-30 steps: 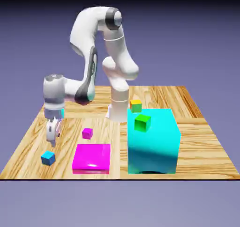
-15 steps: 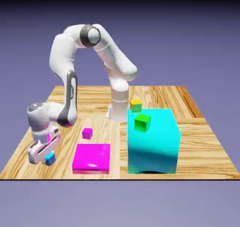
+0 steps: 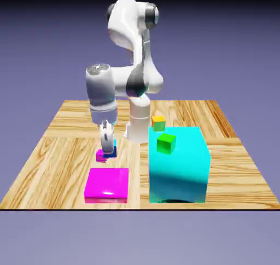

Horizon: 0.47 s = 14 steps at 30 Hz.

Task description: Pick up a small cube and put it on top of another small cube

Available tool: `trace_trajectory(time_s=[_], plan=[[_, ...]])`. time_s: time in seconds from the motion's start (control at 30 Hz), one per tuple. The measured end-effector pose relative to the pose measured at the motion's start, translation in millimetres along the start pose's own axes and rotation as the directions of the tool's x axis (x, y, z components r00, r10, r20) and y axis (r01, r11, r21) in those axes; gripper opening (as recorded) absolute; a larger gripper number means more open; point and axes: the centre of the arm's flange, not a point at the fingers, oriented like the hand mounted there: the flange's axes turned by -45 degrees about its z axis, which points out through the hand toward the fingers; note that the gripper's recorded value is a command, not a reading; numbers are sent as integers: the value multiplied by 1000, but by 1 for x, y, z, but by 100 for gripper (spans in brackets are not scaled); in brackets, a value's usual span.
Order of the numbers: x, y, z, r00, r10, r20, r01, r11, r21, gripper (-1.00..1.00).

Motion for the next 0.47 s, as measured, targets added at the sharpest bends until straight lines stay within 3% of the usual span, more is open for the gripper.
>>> trace_trajectory(time_s=[0.17,0.23,0.37,0.4,0.47], plan=[[-134,8,-52,971,-239,4,239,971,-25,-100],[-140,9,-54,968,-249,4,249,968,-26,-100],[-138,10,11,969,-249,4,249,968,-26,-100],[-138,10,16,968,-249,4,249,968,-26,100],[-138,10,16,968,-249,3,249,968,-27,100]])
